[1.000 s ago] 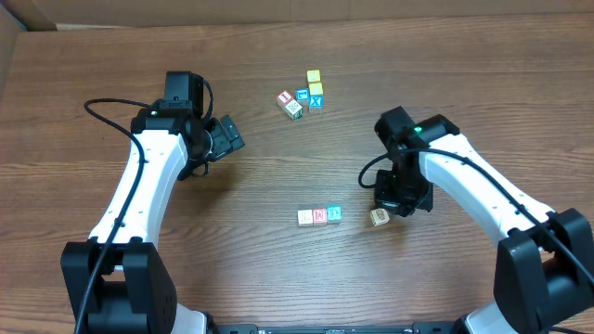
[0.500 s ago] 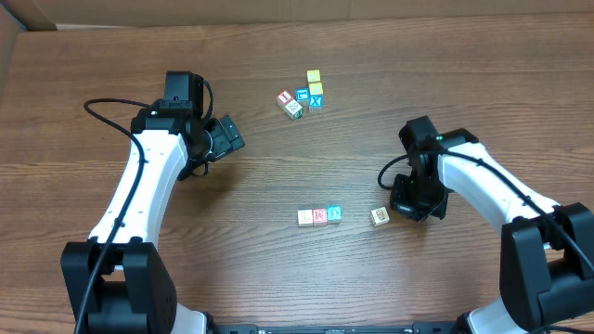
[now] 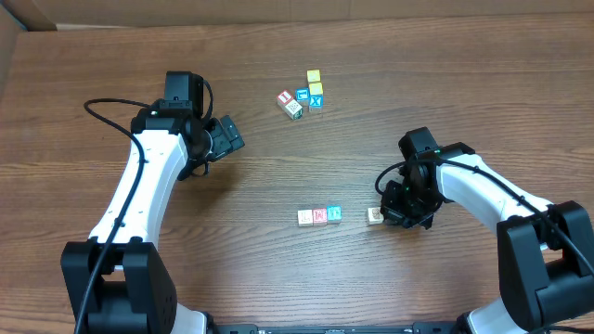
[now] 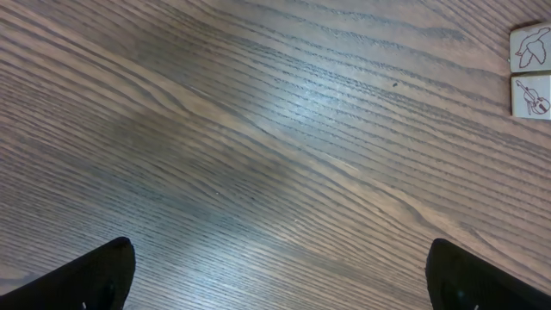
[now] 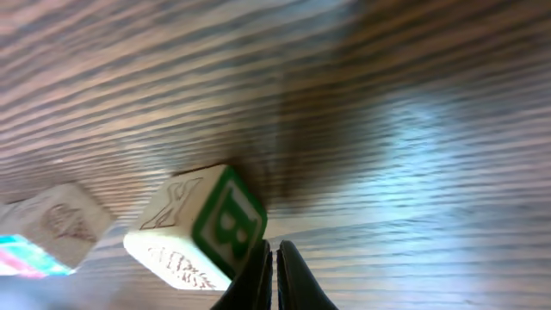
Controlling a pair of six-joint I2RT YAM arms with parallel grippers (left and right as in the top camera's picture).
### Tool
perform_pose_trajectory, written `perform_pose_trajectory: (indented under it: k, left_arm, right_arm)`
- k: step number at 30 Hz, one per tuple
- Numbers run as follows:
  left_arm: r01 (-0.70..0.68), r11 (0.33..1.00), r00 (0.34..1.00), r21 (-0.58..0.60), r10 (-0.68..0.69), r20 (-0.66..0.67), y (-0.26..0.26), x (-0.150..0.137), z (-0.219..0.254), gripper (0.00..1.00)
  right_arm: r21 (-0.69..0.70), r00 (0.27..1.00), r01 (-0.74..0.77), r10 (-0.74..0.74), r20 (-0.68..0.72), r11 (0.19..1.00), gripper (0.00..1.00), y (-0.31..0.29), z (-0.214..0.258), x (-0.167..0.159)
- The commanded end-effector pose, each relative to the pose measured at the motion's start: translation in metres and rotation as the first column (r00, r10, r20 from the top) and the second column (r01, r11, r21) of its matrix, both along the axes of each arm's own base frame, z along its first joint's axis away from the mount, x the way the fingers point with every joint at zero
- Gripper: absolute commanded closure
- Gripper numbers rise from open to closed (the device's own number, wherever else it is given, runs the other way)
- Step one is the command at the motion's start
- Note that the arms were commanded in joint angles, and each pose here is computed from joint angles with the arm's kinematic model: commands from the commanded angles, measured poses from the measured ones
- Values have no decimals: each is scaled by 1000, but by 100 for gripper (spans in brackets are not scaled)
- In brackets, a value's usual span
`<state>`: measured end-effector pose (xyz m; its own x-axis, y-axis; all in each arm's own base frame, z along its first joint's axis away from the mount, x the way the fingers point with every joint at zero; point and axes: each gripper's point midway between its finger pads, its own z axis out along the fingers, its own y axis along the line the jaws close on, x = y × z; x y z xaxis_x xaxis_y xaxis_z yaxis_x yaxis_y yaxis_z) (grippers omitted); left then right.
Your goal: Flip 4 blocks
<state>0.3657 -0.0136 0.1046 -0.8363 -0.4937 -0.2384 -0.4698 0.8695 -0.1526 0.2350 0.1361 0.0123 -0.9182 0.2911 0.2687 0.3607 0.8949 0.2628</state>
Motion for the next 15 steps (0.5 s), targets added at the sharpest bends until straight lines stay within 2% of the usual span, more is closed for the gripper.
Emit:
perform_pose_trajectory:
  k: [1, 10, 15]
  left_arm:
    - [5, 1000, 1000, 16, -6, 13, 3, 2, 4, 0]
    - [5, 1000, 1000, 16, -6, 13, 3, 2, 4, 0]
    - [5, 1000, 1000, 16, -6, 13, 3, 2, 4, 0]
  right_arm:
    - [51, 1000, 10, -10, 13, 999, 93, 8, 8, 1]
    - [78, 1000, -18, 17, 12, 997, 90, 16, 10, -2]
    - [-35, 999, -23, 25, 48, 999, 89, -2, 2, 4]
